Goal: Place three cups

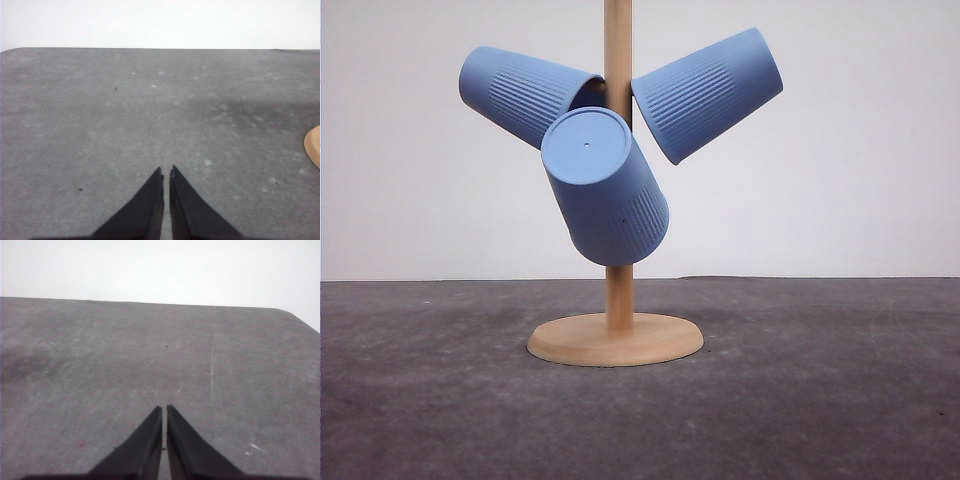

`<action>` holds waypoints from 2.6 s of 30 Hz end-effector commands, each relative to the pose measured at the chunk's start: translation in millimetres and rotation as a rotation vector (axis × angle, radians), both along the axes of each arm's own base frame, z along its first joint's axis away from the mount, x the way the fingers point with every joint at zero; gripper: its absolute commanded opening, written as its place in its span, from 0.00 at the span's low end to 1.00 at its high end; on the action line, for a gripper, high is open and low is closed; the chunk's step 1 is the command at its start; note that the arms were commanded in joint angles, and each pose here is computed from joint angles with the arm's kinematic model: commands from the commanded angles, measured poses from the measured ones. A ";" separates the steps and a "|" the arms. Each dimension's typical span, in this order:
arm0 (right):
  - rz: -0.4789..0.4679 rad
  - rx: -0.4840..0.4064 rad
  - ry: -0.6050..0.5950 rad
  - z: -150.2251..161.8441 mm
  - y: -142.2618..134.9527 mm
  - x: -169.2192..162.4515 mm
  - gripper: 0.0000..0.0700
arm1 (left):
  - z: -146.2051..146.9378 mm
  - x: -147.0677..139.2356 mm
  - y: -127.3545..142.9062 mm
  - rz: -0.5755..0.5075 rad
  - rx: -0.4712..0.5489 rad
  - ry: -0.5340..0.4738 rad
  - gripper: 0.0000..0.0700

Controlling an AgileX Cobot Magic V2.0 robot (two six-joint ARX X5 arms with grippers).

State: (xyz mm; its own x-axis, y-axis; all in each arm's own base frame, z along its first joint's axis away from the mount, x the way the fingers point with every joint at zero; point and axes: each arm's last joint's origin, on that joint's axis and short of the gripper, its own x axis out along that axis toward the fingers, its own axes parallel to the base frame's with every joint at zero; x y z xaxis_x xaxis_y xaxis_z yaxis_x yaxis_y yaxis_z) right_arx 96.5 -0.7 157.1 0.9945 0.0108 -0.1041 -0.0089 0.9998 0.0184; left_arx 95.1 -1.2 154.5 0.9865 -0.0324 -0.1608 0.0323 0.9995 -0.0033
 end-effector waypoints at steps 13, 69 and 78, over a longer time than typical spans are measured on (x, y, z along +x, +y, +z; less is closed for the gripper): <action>-0.003 0.010 -0.012 0.7 -0.1 0.2 0.02 | -4.6 0.4 -0.1 -0.007 0.007 0.016 0.00; -0.003 0.010 -0.012 0.7 -0.1 0.2 0.02 | -4.6 0.4 -0.1 -0.008 0.007 0.016 0.00; -0.003 0.010 -0.012 0.7 -0.1 0.2 0.02 | -4.6 0.4 -0.1 -0.007 0.007 0.015 0.00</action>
State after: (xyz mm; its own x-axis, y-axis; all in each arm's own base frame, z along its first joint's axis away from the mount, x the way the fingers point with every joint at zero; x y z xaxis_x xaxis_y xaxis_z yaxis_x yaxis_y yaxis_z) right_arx 96.5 -0.7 157.1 0.9945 0.0108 -0.1041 -0.0089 0.9998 0.0184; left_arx 95.1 -1.2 154.5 0.9865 -0.0324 -0.1608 0.0323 0.9995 -0.0033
